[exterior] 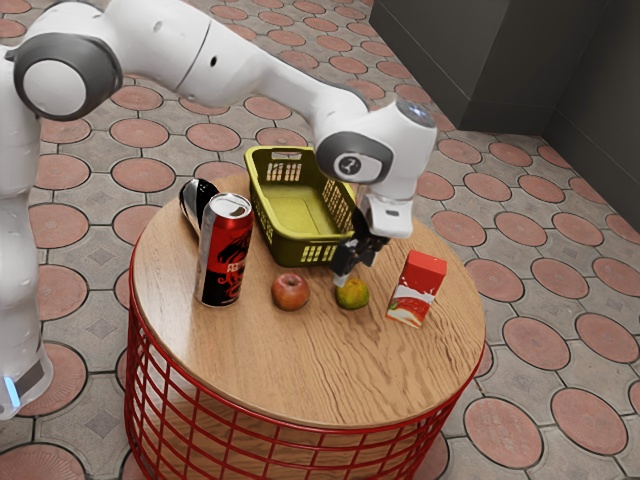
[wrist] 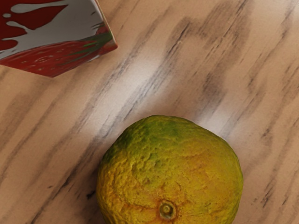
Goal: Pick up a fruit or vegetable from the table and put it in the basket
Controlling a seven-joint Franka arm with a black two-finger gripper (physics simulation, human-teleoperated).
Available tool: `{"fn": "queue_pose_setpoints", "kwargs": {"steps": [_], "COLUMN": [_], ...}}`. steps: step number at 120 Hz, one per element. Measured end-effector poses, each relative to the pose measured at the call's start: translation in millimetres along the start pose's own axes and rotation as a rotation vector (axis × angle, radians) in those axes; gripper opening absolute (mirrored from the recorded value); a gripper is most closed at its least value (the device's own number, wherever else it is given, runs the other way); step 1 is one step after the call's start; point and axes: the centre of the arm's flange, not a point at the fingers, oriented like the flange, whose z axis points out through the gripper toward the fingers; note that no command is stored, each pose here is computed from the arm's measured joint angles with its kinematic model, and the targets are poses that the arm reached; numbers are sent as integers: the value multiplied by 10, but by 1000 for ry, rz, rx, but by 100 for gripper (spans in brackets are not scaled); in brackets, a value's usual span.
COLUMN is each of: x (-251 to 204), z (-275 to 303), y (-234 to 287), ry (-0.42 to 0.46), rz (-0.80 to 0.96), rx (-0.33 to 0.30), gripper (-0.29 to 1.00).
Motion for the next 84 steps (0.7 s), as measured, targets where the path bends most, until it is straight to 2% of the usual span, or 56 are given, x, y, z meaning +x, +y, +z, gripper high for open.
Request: {"fn": "queue_pose_setpoints", "kwargs": {"steps": [55,84], "x": [35,45], "z": [59,211], "y": [111,154], "ry": [28,31], "rz": [15,14], "rx": [28,17], "gripper": [70,70]}}
